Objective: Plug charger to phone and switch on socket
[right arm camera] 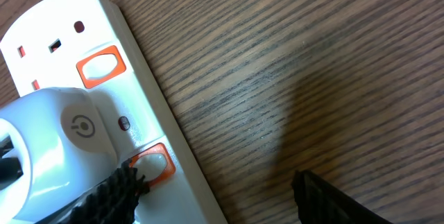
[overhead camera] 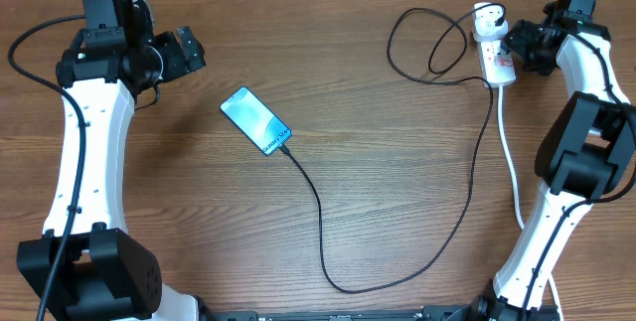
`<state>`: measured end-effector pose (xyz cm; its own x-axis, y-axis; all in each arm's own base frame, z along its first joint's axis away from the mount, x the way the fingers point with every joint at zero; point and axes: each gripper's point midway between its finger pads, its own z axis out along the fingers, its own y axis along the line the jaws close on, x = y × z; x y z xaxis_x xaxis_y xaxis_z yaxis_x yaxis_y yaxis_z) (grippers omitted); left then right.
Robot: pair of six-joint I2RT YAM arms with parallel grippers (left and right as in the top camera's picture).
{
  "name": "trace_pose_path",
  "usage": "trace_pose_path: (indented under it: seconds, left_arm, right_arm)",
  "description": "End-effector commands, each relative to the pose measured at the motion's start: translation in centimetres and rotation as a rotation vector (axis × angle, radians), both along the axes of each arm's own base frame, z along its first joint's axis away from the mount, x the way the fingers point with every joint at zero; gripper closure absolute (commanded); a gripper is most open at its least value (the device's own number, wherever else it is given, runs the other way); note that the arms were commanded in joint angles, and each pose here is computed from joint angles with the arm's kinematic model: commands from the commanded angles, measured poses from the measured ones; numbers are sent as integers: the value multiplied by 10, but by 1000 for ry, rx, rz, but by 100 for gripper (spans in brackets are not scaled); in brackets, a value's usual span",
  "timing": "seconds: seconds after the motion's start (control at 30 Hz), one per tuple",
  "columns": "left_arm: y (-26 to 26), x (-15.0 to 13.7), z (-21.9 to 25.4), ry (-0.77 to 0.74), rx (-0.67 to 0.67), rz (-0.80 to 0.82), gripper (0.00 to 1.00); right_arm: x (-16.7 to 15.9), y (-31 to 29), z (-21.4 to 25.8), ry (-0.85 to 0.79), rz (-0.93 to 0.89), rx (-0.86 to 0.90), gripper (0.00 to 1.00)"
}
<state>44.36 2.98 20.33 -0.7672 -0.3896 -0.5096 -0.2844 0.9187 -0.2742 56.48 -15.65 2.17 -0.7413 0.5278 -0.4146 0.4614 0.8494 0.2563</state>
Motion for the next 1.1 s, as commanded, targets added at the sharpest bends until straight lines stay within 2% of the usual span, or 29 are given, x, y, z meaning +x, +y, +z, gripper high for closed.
trace_pose_path:
  seconds: [0.0, 1.07]
  left_arm:
    - [4, 1, -1, 1, 15, 1, 0]
    - [4, 1, -1, 1, 15, 1, 0]
  right_arm:
    - [-3, 15, -31, 53, 28, 15, 27]
    - [2, -17, 18, -21, -33, 2, 24]
